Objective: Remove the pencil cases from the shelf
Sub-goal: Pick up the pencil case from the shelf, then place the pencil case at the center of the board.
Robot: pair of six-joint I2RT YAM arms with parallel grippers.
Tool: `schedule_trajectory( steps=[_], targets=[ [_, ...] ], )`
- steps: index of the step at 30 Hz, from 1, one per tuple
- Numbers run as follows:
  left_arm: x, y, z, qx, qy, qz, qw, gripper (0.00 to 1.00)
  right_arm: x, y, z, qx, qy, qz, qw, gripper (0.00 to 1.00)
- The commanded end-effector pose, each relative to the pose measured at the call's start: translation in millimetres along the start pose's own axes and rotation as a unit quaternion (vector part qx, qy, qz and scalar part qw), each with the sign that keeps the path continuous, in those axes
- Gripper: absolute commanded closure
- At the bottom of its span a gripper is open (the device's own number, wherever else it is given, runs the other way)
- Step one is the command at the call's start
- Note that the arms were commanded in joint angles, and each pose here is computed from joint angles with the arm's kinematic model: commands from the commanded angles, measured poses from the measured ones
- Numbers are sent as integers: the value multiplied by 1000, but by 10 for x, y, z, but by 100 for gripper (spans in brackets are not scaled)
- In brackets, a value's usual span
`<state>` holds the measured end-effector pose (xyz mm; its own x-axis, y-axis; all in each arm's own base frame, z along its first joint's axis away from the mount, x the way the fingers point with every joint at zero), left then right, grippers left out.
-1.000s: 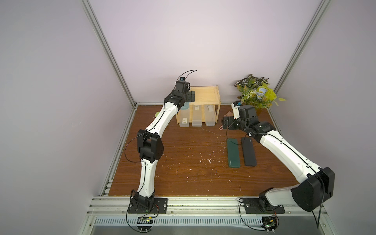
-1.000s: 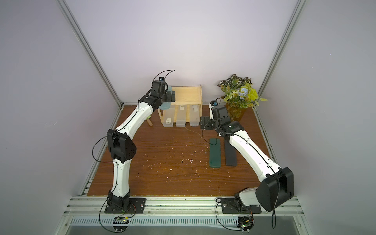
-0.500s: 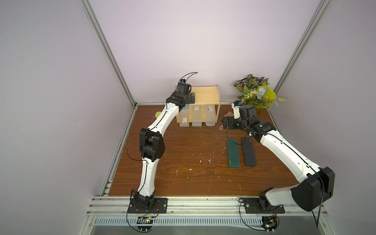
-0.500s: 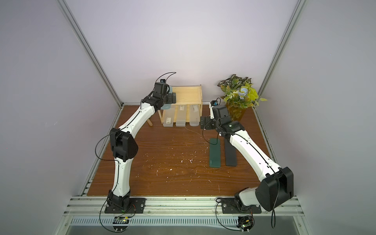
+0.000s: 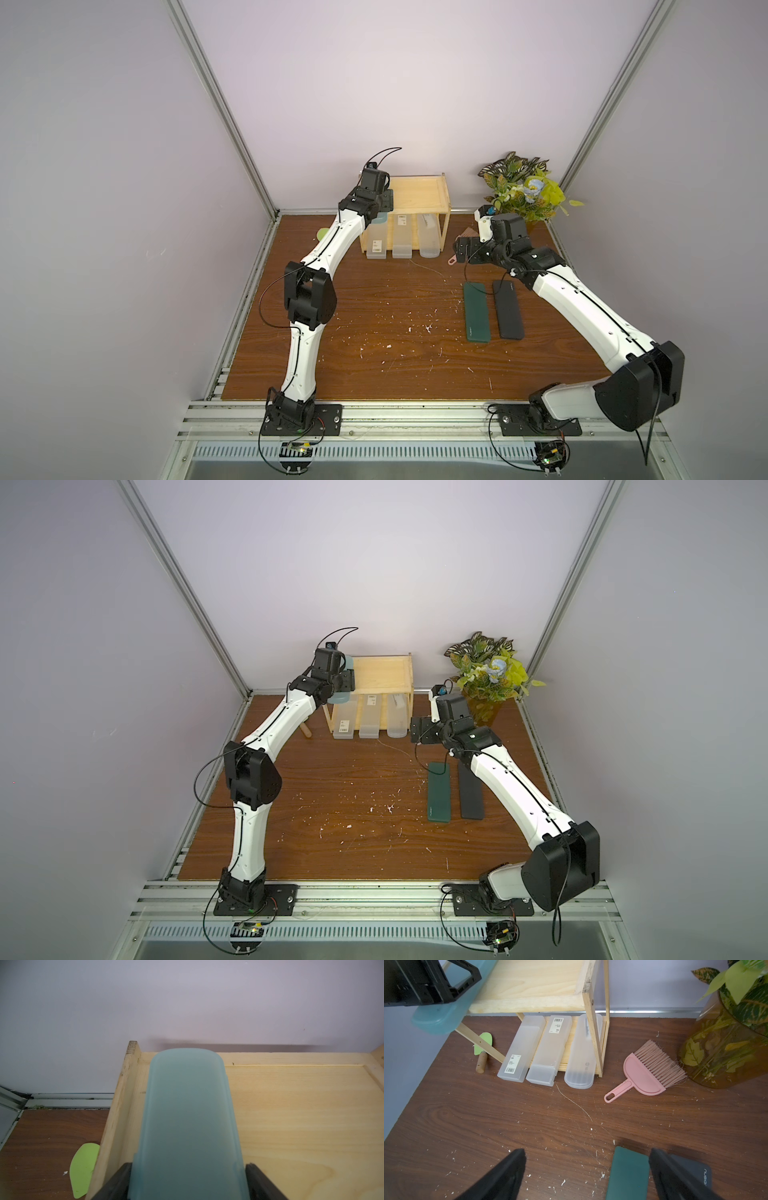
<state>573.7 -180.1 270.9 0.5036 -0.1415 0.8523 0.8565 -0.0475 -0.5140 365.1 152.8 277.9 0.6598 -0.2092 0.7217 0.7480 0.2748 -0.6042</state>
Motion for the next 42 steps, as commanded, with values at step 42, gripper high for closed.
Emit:
schedule_trajectory(
  steps=[42],
  targets=[
    [-1716,-1876,-1528,-116,-30,-21,993,26,152,-823,4,44,-8,-68,997,1]
  ],
)
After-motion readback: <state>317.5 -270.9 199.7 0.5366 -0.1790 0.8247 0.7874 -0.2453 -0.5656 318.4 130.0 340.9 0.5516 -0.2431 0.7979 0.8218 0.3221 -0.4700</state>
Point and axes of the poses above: each gripper's point midway between its finger pads, its own y axis out along the fingers, its own z axis along the line the jaws close on, x = y × z, the point moved 3 cm from there along -y, back along the fingers, and after that the axes turned 11 degrees about y, right-handed, at the moved point
